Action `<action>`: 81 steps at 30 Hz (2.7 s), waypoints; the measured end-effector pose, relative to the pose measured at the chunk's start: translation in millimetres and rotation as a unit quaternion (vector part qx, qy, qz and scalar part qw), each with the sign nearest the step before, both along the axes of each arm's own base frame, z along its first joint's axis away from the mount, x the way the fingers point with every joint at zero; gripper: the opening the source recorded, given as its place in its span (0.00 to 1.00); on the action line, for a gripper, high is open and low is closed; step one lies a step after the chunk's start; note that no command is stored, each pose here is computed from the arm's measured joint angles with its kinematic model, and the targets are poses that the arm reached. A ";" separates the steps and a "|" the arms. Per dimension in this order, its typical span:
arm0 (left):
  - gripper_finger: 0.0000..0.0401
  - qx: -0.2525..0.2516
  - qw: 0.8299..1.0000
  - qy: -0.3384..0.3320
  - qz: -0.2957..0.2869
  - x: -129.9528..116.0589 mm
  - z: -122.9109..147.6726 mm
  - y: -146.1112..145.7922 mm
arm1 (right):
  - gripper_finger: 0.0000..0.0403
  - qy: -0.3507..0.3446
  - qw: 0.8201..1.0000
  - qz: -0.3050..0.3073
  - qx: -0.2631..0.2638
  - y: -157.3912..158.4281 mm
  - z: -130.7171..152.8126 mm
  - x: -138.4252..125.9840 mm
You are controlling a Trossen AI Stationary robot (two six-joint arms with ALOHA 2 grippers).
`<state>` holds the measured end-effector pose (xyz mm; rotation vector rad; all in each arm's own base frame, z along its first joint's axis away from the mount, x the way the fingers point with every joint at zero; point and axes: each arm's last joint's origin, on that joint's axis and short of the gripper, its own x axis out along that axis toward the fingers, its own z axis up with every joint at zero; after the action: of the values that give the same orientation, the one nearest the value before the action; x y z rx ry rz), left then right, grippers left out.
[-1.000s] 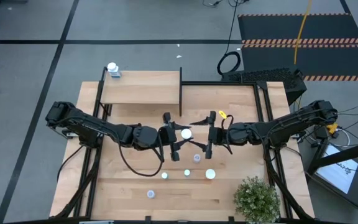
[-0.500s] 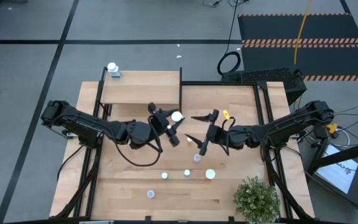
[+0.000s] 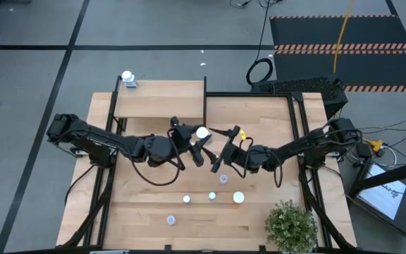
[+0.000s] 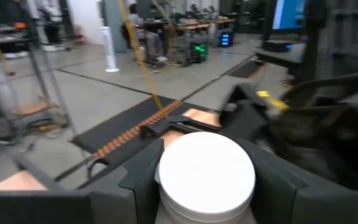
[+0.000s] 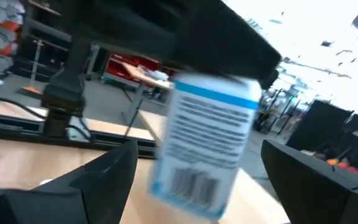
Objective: Pick and place medicine bottles onto shelf by color
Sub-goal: Put the white pill bottle on the shelf aligned with the other white pill bottle
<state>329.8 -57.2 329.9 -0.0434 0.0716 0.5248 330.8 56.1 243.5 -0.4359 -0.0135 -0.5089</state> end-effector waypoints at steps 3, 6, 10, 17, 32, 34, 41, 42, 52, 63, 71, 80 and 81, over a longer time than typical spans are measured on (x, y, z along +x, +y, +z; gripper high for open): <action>0.49 -0.006 1.000 -0.002 -0.015 -0.4 0.0 -4.4 | 0.84 -0.009 1.000 -0.004 -0.016 -0.3 -2.0 2.5; 0.46 -0.008 1.000 -0.005 -0.020 -1.1 0.2 -7.9 | 0.81 -0.009 1.000 -0.003 -0.025 0.2 -2.1 2.8; 0.46 -0.022 0.999 -0.013 -0.021 -1.7 0.4 -10.7 | 0.71 -0.006 1.000 -0.001 -0.029 0.3 -2.5 3.0; 0.52 -0.028 0.999 -0.017 -0.028 -2.1 0.6 -13.1 | 0.48 0.008 0.999 -0.004 -0.032 0.1 -5.0 3.5; 0.53 0.032 0.998 -0.008 -0.054 -16.1 15.7 -24.2 | 0.41 0.022 1.000 0.007 -0.015 0.6 -10.1 4.4; 0.53 0.043 0.997 -0.009 -0.067 -27.6 25.3 -29.5 | 0.40 0.027 0.999 0.042 0.008 0.6 -13.8 5.9; 0.53 0.085 0.989 0.017 -0.119 -66.6 46.1 -45.2 | 0.39 0.004 0.973 0.165 0.163 -6.7 -17.8 9.1; 0.53 0.099 0.987 0.029 -0.125 -70.4 46.2 -47.2 | 0.39 -0.004 0.961 0.192 0.199 -8.6 -15.6 10.2; 0.53 0.178 0.961 0.103 -0.187 -90.1 39.2 -69.1 | 0.41 0.124 0.815 0.378 0.422 -24.9 -13.2 19.2; 0.59 0.165 0.938 0.199 -0.231 -94.2 14.1 -73.5 | 0.41 0.184 0.787 0.383 0.447 -31.9 -24.1 15.9; 0.85 0.123 0.920 0.239 -0.284 -73.1 -12.3 -83.3 | 0.41 0.192 0.785 0.381 0.449 -32.1 -25.7 15.3; 0.91 0.209 0.905 0.271 -0.254 -53.4 -25.7 -77.2 | 0.41 0.224 0.769 0.391 0.454 -30.8 -30.6 12.6; 0.91 0.209 0.906 0.270 -0.250 -51.9 -25.2 -74.6 | 0.41 0.227 0.767 0.395 0.452 -30.4 -30.9 12.3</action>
<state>277.9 -131.8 304.7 0.5339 0.4985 0.0141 343.1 25.7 212.6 0.4284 0.4887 0.4662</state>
